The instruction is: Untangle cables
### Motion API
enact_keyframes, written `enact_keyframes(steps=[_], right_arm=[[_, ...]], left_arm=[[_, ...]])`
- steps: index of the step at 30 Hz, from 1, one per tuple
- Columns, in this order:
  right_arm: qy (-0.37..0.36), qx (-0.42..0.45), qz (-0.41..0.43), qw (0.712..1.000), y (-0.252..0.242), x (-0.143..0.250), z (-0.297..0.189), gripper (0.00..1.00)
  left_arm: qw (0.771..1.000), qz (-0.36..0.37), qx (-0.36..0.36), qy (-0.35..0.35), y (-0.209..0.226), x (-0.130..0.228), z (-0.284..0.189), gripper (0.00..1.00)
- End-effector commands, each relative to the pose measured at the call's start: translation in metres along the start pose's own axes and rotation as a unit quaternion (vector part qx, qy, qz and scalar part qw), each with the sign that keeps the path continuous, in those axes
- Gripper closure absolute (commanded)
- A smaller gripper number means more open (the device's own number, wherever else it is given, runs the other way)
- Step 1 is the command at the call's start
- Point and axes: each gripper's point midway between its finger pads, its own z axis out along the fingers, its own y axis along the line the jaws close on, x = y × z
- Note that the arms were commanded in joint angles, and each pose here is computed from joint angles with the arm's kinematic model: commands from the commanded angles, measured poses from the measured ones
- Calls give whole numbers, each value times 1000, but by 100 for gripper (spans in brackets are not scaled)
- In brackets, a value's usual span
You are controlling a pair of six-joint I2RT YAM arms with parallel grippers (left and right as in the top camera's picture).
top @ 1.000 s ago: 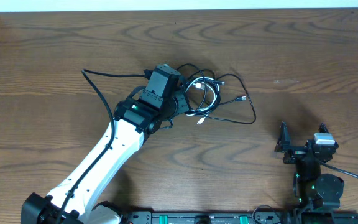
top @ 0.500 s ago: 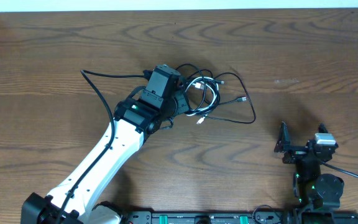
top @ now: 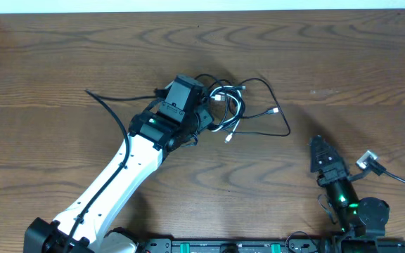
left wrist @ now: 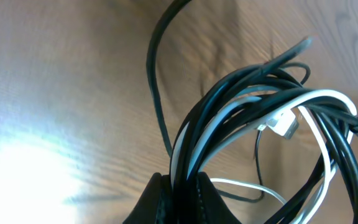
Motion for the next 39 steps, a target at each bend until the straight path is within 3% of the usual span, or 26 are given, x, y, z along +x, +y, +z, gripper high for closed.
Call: enact_keyframes(steps=[1,4,9,22,27,30,39], right_arm=[[6,-4,103,995,1,2,0,11],[28,-29,11,999,12,8,-1,14],[95,-48,-11,994,17,31,-3,11],[251,-86,-37,963,41,87,-2,14],[292,-98,-80,948,59,106,9,23],[295,-120,-111,941,72,115,23,31],[253,-127,-129,951,72,128,60,42]], left_arm=[[995,-103,6,8,-5,1,-4,93],[989,-147,9,19,-6,5,-4,92],[976,-216,8,22,-8,8,-4,92],[969,-244,11,34,-16,24,-4,93],[967,-253,10,35,-16,25,-4,92],[967,-252,9,36,-16,25,-4,92],[975,-220,1,43,-12,29,-4,92]])
